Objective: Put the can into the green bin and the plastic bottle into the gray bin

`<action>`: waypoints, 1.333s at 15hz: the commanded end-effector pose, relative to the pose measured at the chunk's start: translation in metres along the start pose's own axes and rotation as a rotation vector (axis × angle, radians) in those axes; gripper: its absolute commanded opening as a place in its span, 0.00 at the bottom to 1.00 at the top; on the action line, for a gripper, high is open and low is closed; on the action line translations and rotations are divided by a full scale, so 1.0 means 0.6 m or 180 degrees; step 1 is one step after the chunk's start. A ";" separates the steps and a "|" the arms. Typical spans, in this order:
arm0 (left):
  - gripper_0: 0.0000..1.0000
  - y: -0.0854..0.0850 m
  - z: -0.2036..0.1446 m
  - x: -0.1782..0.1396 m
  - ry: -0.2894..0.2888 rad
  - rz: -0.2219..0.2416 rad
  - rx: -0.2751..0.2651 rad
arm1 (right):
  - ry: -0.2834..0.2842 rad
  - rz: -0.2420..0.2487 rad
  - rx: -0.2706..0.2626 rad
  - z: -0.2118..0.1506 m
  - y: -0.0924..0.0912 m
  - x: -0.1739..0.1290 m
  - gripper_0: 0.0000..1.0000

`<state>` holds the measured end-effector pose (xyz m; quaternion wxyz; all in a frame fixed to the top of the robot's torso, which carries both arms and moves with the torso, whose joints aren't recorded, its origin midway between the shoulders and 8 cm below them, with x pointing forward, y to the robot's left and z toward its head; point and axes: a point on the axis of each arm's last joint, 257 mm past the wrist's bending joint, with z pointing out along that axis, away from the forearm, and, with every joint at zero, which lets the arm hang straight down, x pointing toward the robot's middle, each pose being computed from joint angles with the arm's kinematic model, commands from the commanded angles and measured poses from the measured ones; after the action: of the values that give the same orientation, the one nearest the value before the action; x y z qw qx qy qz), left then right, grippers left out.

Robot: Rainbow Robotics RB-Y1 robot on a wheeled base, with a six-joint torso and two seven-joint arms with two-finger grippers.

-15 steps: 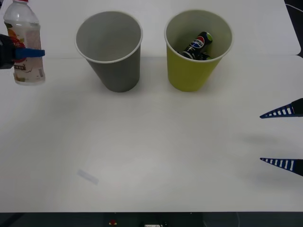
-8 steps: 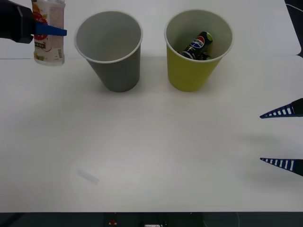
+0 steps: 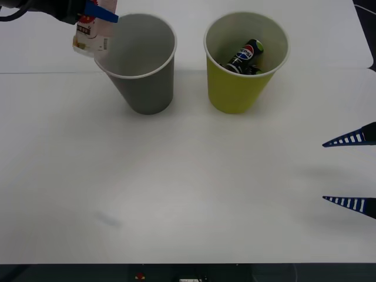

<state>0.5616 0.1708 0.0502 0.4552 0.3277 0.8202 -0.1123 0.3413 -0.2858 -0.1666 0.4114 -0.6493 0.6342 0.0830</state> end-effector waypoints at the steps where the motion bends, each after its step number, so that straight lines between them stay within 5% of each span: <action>1: 0.00 -0.007 0.034 -0.025 -0.0010 -0.0011 0.0029 | 0.0000 0.0000 0.0000 0.000 0.000 0.000 1.00; 10: 0.01 0.012 0.081 -0.026 0.0061 0.0066 -0.0180 | 0.0000 0.0000 0.0000 0.000 0.000 0.000 1.00; 13: 1.00 0.006 0.083 -0.026 0.0061 0.0102 -0.0151 | 0.0000 0.0000 0.0000 0.000 0.000 0.000 1.00; 17: 1.00 -0.004 0.079 -0.031 0.0023 0.0232 -0.0056 | 0.0000 0.0000 0.0000 0.000 0.000 0.000 1.00; 20: 1.00 0.018 0.047 -0.017 -0.0165 0.0302 0.0082 | 0.0000 0.0000 0.0000 0.000 0.000 0.000 1.00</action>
<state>0.5943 0.1554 0.0421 0.4720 0.3662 0.7954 -0.1020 0.3413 -0.2858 -0.1666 0.4115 -0.6493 0.6342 0.0830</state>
